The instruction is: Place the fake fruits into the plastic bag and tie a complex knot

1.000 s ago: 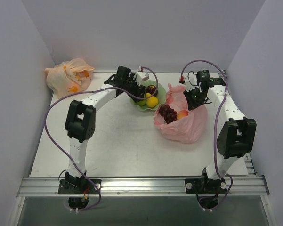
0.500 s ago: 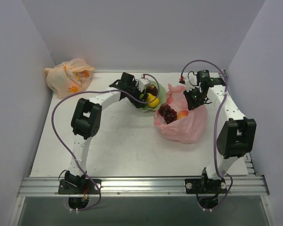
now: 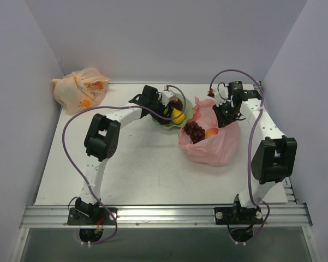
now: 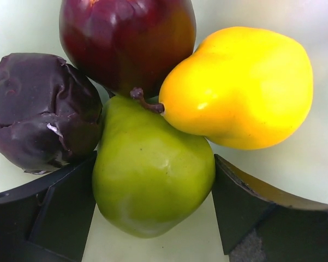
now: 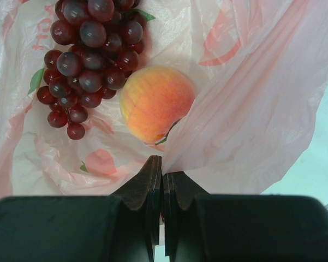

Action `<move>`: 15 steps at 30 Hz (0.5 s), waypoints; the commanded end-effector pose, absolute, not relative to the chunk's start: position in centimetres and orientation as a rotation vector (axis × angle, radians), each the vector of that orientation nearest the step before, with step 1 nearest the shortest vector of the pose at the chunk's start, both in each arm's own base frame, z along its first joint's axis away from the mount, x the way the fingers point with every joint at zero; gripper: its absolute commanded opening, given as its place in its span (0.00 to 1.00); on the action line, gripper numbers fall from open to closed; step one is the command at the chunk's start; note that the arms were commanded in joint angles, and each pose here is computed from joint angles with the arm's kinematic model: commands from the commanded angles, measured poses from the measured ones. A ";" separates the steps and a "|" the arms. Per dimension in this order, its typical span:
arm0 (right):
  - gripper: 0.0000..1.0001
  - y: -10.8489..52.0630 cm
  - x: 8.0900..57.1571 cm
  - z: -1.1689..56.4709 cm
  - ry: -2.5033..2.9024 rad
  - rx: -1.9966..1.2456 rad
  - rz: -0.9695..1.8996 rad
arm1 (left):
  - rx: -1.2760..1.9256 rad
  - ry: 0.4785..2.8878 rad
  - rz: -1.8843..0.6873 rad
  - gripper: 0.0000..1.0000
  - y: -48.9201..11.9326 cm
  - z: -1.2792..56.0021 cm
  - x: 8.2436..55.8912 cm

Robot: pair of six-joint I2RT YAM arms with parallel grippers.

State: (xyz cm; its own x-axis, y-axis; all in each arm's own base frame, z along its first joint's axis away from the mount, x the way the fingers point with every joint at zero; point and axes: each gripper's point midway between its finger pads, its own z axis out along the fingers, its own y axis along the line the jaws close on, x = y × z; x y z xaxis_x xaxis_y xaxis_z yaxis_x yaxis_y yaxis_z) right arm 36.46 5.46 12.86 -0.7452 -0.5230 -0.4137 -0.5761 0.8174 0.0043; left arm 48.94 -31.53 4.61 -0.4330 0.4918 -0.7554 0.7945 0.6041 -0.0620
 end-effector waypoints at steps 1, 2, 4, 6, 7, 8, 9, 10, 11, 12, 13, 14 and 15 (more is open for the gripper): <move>0.00 5.8 35.6 13.1 2.614 -0.841 0.194 | 0.983 1.995 -0.574 0.69 -32.4 9.6 49.3; 0.00 5.8 35.6 13.2 2.613 -0.839 0.194 | 0.986 1.981 -0.579 0.66 -32.4 10.2 49.3; 0.00 5.8 35.6 13.2 2.610 -0.841 0.195 | 0.984 1.966 -0.582 0.64 -32.2 11.6 49.0; 0.00 5.8 35.6 13.3 2.608 -0.844 0.193 | 0.991 1.973 -0.585 0.62 -32.0 12.1 48.5; 0.00 5.8 35.6 13.3 2.609 -0.845 0.195 | 0.989 1.965 -0.582 0.62 -31.8 13.0 48.4; 0.00 5.9 35.7 13.3 2.607 -0.842 0.195 | 0.994 1.960 -0.580 0.61 -31.7 13.5 48.3; 0.00 5.8 35.7 13.3 2.607 -0.844 0.192 | 0.995 1.953 -0.582 0.61 -31.4 14.5 47.9; 0.00 5.8 35.7 13.2 2.607 -0.845 0.194 | 0.997 1.943 -0.588 0.61 -31.4 15.2 47.7; 0.00 5.8 35.8 13.4 2.604 -0.844 0.193 | 1.003 1.935 -0.594 0.61 -31.3 15.6 47.4; 0.00 5.8 35.8 13.3 2.606 -0.844 0.194 | 1.012 1.902 -0.619 0.61 -31.6 17.1 46.9; 0.00 5.9 35.7 13.2 2.608 -0.845 0.197 | 1.018 1.885 -0.640 0.61 -31.8 17.8 46.5; 0.00 5.9 35.8 13.4 2.601 -0.846 0.197 | 1.012 1.868 -0.675 0.61 -32.2 18.6 46.2; 0.00 5.8 35.8 13.4 2.604 -0.840 0.196 | 1.018 1.843 -0.717 0.61 -32.8 19.5 45.6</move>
State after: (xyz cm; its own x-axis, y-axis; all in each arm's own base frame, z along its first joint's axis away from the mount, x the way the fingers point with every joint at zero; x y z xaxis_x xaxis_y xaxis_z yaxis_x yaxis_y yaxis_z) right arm 36.42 5.67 12.86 -0.7421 -0.5272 -0.4139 -0.5808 0.8140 0.0046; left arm 47.08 -31.48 13.24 -0.3582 0.4315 -0.8279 0.8200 0.5695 -0.0579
